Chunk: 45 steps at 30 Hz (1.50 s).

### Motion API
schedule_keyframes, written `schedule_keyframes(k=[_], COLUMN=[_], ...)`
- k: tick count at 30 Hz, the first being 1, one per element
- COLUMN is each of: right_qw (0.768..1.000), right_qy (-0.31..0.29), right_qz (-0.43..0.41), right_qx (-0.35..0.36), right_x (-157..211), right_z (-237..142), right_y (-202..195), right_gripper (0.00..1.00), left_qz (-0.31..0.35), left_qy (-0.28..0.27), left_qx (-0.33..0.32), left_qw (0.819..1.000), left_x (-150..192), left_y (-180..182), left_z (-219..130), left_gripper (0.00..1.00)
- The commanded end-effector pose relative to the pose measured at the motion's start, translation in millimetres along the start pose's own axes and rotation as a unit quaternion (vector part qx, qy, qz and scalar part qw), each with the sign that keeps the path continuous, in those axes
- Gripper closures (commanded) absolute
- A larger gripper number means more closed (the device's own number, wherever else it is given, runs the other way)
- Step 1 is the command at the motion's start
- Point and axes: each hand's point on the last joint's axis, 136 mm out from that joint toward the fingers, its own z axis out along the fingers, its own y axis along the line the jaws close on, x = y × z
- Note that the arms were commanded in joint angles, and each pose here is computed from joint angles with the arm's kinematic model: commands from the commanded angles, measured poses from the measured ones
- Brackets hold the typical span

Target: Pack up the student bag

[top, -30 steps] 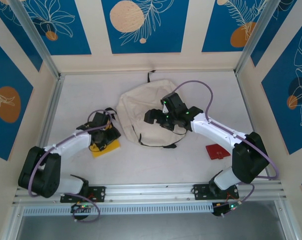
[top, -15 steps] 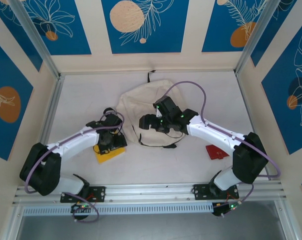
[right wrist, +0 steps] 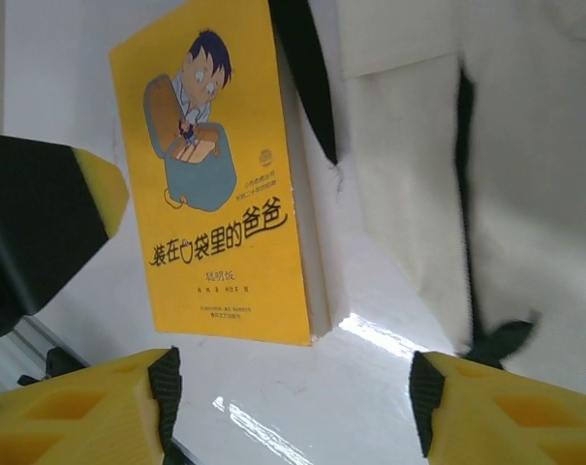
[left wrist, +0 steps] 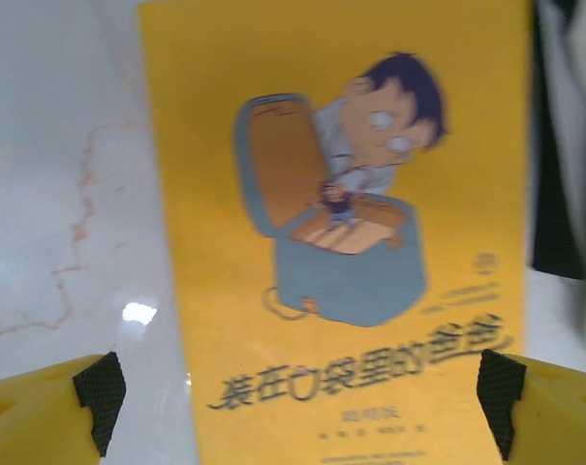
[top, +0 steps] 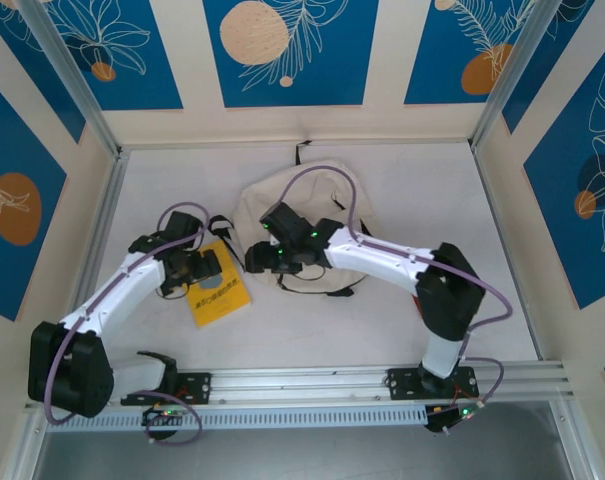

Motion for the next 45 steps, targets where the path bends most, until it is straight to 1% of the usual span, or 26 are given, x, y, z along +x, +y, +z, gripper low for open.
schedule_keyframes(k=[1,6,9,12,17,20,24,28,34,36,42,45], right_qw=[0.999,0.998,0.997,0.996,0.994,0.993,0.992,0.991,0.989,0.988,0.988,0.987], right_qy=[0.028,0.051,0.066,0.083,0.097,0.1,0.108,0.113,0.12,0.122,0.127,0.129], right_qz=[-0.011,-0.02,-0.023,-0.018,-0.014,-0.014,-0.011,-0.006,-0.003,-0.002,0.001,0.004], right_qx=[0.01,0.017,0.027,0.036,0.051,0.059,0.069,0.077,0.087,0.089,0.093,0.093], right_x=[8,10,15,22,27,29,33,36,41,42,44,45], right_z=[20,53,69,82,93,97,101,105,108,110,112,113], right_y=[8,14,12,7,-1,-4,-10,-17,-22,-24,-28,-29], right_gripper=[0.37,0.45,0.55,0.61,0.67,0.72,0.75,0.76,0.77,0.77,0.77,0.78], left_qz=[-0.012,-0.028,-0.034,-0.04,-0.05,-0.054,-0.051,-0.052,-0.056,-0.055,-0.053,-0.047], left_qy=[0.011,0.021,0.026,0.033,0.049,0.054,0.065,0.078,0.084,0.086,0.094,0.101], left_qx=[0.028,0.038,0.036,0.044,0.055,0.06,0.07,0.074,0.07,0.075,0.11,0.146], left_qw=[0.999,0.999,0.998,0.998,0.996,0.995,0.994,0.993,0.992,0.992,0.988,0.983], left_x=[6,15,21,27,38,42,46,50,52,53,52,51], left_y=[7,14,19,20,20,19,15,13,14,12,-1,-14], left_z=[2,10,16,22,33,36,40,44,48,49,48,43], left_gripper=[0.06,0.07,0.09,0.11,0.21,0.24,0.25,0.25,0.19,0.19,0.19,0.19])
